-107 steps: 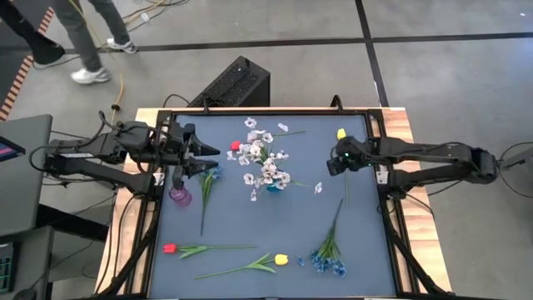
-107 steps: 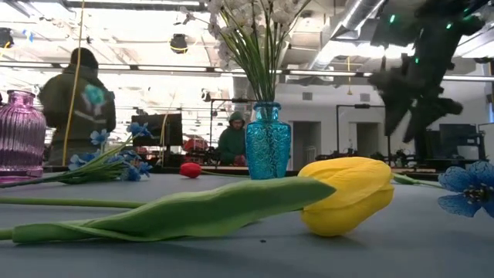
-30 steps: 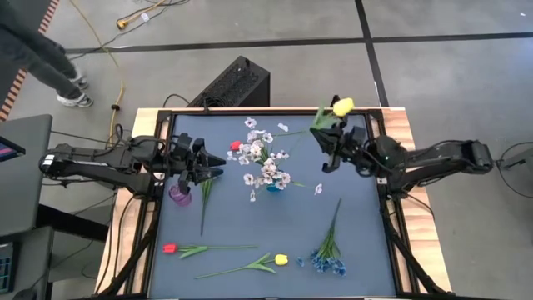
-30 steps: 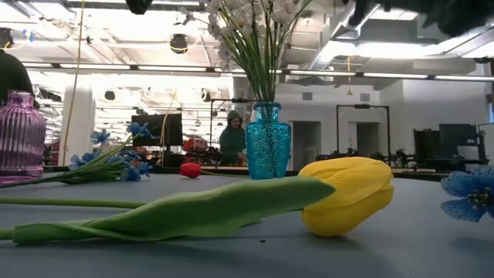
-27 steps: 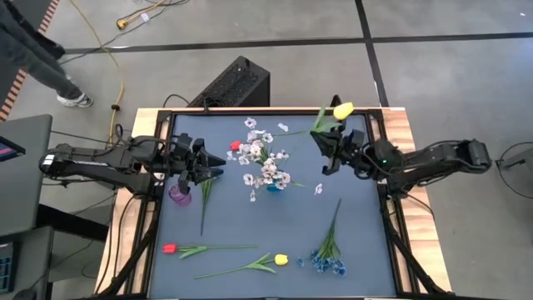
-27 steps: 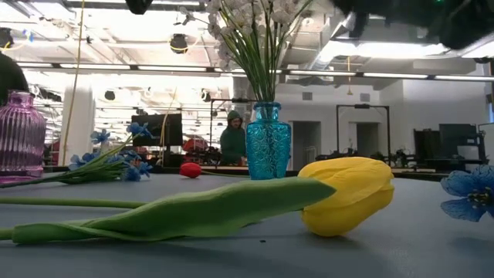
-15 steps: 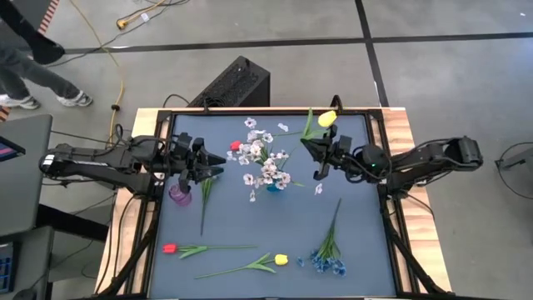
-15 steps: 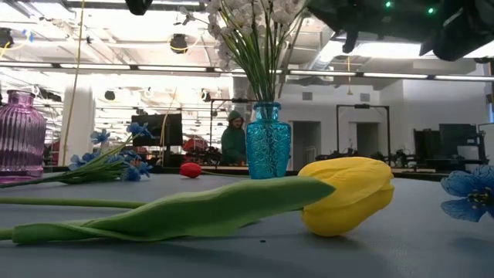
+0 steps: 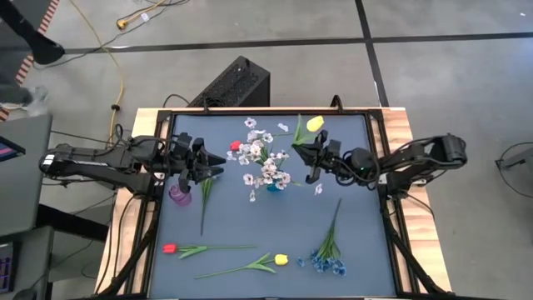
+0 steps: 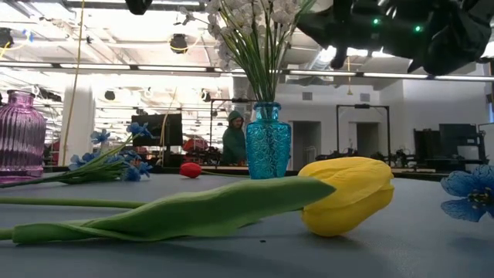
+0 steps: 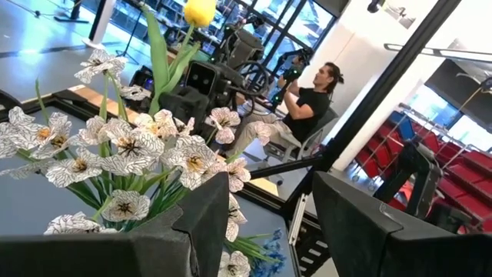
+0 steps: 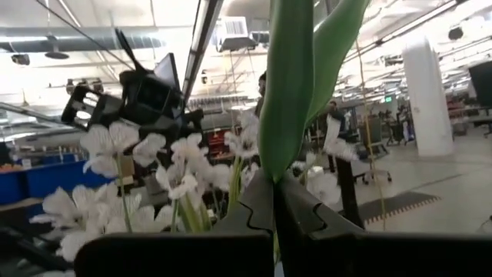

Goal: Sort flowers into vase by color
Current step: Put the top yellow tulip into the blue vase

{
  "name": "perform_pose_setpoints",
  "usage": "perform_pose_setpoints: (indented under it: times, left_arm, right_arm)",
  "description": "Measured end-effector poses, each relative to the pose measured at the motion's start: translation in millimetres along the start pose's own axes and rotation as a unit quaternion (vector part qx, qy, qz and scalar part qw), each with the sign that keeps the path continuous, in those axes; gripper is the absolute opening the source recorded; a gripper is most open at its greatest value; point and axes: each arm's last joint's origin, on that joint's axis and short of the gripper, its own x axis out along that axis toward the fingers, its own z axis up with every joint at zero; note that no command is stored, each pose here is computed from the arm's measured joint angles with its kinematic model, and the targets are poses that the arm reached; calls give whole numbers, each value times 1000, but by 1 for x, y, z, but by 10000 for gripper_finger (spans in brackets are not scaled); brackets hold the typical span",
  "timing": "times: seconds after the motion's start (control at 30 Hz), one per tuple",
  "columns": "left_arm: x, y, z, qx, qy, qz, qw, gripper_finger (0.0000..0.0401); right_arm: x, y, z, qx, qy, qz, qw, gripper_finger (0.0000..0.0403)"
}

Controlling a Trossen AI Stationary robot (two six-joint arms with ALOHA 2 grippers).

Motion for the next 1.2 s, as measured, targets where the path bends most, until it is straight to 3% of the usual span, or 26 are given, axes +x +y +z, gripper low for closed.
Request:
perform_pose_setpoints:
  times: [0.67,1.2]
  left_arm:
    - [0,0,0,2,0,0,1000,177]
    - [0,0,-1,1,7,-7,1000,177]
  right_arm:
    - [-4,11,-46,11,88,18,996,25]
    - [-5,11,-48,23,109,17,994,104]
